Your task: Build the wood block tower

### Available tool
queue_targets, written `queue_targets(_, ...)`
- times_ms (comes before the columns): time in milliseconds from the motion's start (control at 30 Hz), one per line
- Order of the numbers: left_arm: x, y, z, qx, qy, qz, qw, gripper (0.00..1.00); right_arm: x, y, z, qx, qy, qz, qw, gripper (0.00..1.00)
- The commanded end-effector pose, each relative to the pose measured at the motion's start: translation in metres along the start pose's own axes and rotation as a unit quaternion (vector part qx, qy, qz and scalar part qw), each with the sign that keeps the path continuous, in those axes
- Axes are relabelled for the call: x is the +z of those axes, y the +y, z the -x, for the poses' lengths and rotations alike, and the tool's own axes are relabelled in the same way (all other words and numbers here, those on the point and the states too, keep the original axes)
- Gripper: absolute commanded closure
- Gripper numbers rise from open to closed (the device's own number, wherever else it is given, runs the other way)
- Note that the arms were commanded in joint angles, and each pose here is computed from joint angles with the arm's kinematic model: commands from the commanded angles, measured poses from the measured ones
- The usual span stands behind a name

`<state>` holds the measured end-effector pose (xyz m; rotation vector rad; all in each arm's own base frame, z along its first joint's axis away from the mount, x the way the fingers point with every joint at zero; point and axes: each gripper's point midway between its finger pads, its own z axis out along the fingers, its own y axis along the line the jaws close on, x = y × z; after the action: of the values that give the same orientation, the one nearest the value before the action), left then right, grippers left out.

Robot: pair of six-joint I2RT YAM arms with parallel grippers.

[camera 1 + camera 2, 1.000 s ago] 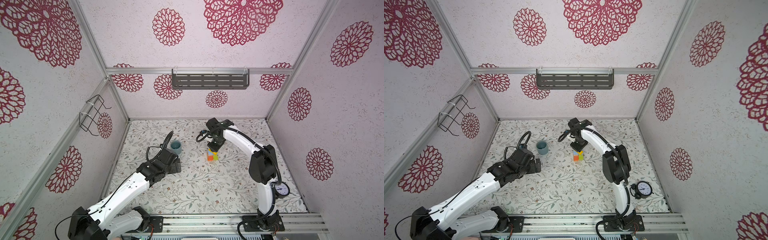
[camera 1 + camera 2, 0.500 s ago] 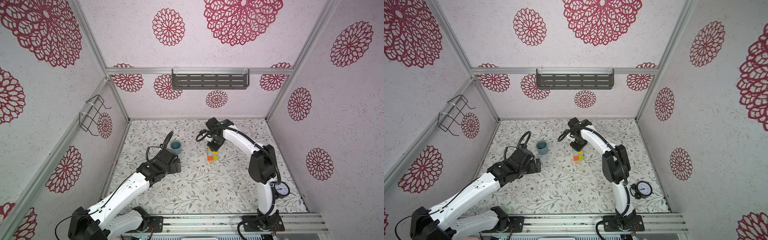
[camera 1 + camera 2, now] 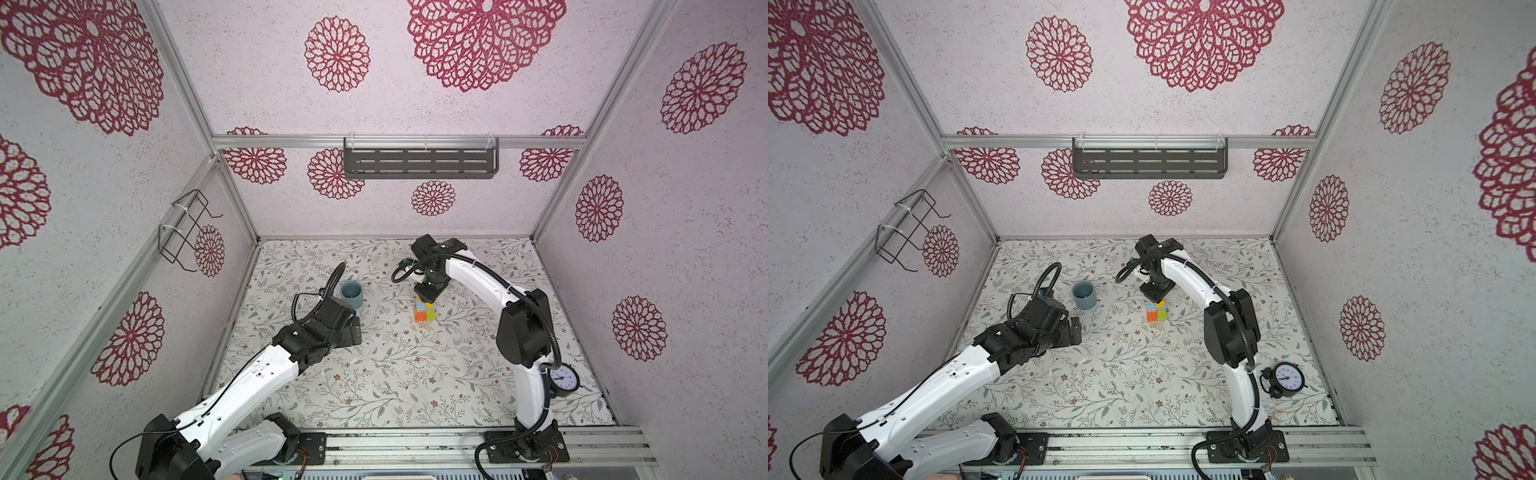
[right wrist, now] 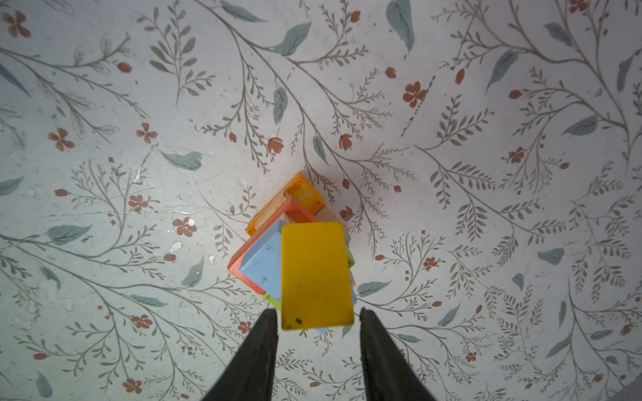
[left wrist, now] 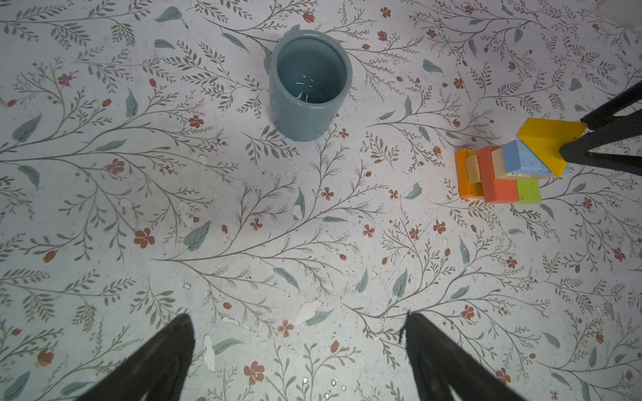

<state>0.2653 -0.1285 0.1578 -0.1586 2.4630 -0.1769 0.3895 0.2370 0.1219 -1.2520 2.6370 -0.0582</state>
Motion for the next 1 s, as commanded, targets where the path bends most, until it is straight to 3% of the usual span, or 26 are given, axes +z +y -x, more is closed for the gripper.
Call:
queue_targets(0,-0.004,0.002,0.005,-0.003,-0.013,-0.004,1.0,0.03,-0.011,-0.009,0.0,0.008,-0.004,-0.015,1.0,0.52)
queue_targets(267,-0.013,0.001,0.013,-0.006,-0.022,-0.006,1.0,0.03,-0.028,-0.014,0.004,0.014,-0.024,-0.033,0.999,0.43)
queue_targets(567,-0.062,0.008,0.066,-0.015,-0.104,0.015,0.994,0.03,-0.092,-0.027,0.027,0.059,-0.112,-0.101,0.987,0.42)
queue_targets(767,-0.114,0.035,0.098,-0.035,-0.166,0.05,0.984,0.03,-0.132,-0.036,0.012,0.119,-0.198,-0.156,0.96,0.35)
queue_targets(867,-0.141,0.058,0.105,-0.058,-0.201,0.072,0.975,0.03,-0.144,-0.036,-0.005,0.165,-0.257,-0.166,0.938,0.28)
queue_targets(967,-0.16,0.079,0.108,-0.085,-0.249,0.083,0.961,0.03,-0.146,-0.035,-0.034,0.223,-0.322,-0.178,0.903,0.14)
